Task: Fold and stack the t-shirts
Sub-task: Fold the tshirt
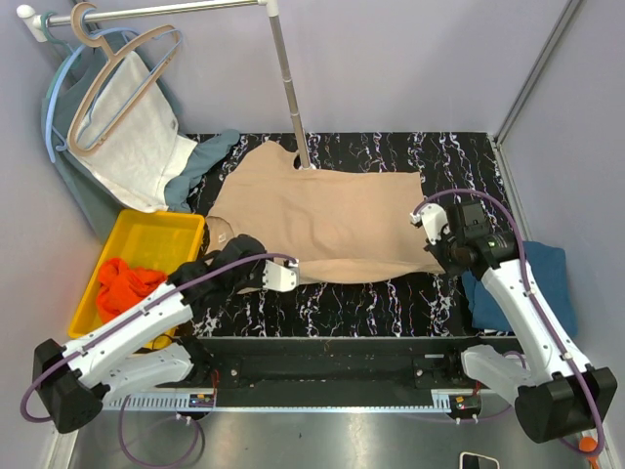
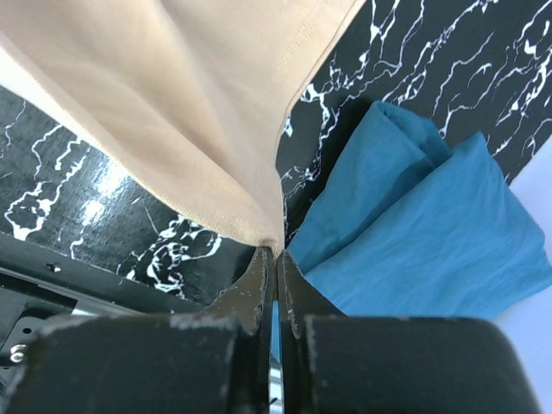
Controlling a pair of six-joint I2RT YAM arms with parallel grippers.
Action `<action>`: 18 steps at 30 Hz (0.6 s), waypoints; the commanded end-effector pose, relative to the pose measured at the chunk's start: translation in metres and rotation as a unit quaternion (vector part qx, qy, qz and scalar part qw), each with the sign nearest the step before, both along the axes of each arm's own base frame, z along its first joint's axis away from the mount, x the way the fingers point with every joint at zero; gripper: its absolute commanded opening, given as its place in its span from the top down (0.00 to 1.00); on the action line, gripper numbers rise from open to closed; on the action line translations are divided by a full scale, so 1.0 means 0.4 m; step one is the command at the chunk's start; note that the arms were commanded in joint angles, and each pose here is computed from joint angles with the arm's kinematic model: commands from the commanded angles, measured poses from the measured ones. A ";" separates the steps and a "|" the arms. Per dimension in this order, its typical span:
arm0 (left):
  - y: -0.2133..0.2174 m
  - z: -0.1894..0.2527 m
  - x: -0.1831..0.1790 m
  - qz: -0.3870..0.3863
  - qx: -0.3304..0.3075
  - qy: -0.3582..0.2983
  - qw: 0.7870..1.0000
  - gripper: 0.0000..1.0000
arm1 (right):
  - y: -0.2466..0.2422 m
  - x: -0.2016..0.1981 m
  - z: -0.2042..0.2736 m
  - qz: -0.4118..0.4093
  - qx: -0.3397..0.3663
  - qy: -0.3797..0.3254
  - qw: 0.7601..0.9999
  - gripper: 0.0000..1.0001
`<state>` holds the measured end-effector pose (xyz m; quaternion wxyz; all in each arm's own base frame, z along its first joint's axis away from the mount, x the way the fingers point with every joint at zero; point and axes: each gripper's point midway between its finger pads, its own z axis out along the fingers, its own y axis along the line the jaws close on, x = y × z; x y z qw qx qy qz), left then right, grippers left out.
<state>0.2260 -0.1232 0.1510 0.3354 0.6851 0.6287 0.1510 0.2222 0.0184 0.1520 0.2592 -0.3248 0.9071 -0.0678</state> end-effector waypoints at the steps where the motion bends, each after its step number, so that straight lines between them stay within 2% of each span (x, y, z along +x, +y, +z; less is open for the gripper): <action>1: -0.009 0.086 0.079 -0.004 0.000 -0.051 0.999 1.00 | -0.010 0.059 0.039 0.005 -0.020 -0.032 0.999 1.00; 6: -0.002 0.125 0.127 -0.002 -0.001 -0.061 0.998 1.00 | -0.009 0.094 0.018 0.014 -0.034 -0.026 0.999 1.00; 18: -0.004 0.096 0.202 -0.015 0.031 -0.053 0.998 1.00 | 0.007 0.202 -0.024 0.028 -0.049 -0.024 0.998 1.00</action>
